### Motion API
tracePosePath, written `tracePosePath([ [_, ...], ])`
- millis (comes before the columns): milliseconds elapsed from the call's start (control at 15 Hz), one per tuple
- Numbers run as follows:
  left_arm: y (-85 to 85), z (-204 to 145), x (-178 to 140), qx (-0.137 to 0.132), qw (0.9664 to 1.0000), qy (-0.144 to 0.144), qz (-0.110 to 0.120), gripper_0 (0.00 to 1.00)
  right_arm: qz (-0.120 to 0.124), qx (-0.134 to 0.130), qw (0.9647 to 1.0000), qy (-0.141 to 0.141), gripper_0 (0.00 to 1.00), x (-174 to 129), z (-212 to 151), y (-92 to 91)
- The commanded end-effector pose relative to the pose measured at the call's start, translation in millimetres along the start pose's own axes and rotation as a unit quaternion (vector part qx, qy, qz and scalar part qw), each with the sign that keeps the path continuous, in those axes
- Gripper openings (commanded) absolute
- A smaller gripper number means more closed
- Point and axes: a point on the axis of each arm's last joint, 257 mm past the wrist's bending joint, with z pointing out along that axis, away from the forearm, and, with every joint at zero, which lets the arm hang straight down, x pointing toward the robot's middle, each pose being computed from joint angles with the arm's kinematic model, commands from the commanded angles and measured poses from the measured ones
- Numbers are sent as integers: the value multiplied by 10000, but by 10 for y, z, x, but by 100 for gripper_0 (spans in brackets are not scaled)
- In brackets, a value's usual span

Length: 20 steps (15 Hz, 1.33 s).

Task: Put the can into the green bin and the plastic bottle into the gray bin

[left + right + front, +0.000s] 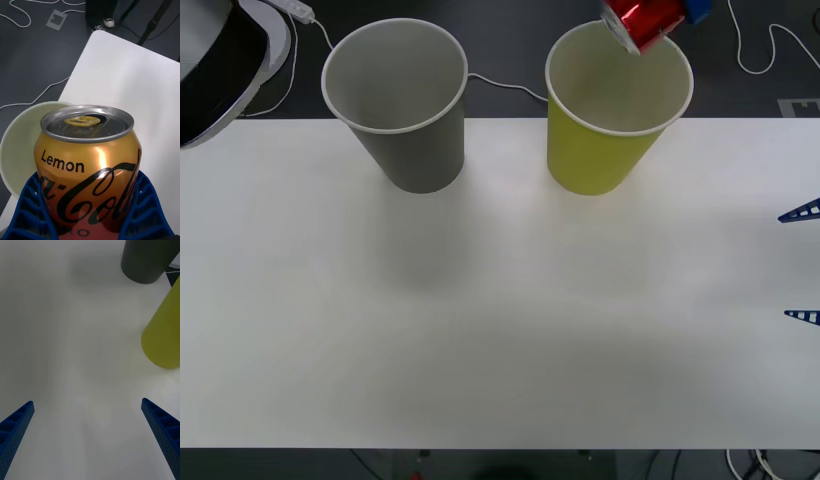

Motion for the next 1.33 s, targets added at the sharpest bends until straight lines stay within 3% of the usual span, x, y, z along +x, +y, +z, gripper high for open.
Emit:
tracePosePath([
  [67, 141, 156, -70, -242, 9989, -139, -381, 0, 0, 0, 10000, 0, 100, 0, 0, 0],
  [267, 345, 307, 79, -509, 9977, -46, -453, 0, 0, 0, 10000, 0, 100, 0, 0, 0],
  [533, 527, 407, 196, -611, 9950, 1, -784, 0, 0, 0, 10000, 0, 100, 0, 0, 0],
  [1000, 541, 426, 157, -634, 9950, -78, -770, 0, 0, 0, 10000, 0, 100, 0, 0, 0],
  [1067, 555, 420, 145, -647, 9951, -106, -735, 5, 0, 0, 10000, 0, 100, 0, 0, 0],
  [1200, 566, 418, 120, -658, 9953, -156, -696, 100, 0, 0, 10000, 0, 100, 0, 0, 0],
  [1333, 559, 419, 118, -645, 9954, -159, -696, 100, 0, 0, 10000, 0, 100, 0, 0, 0],
])
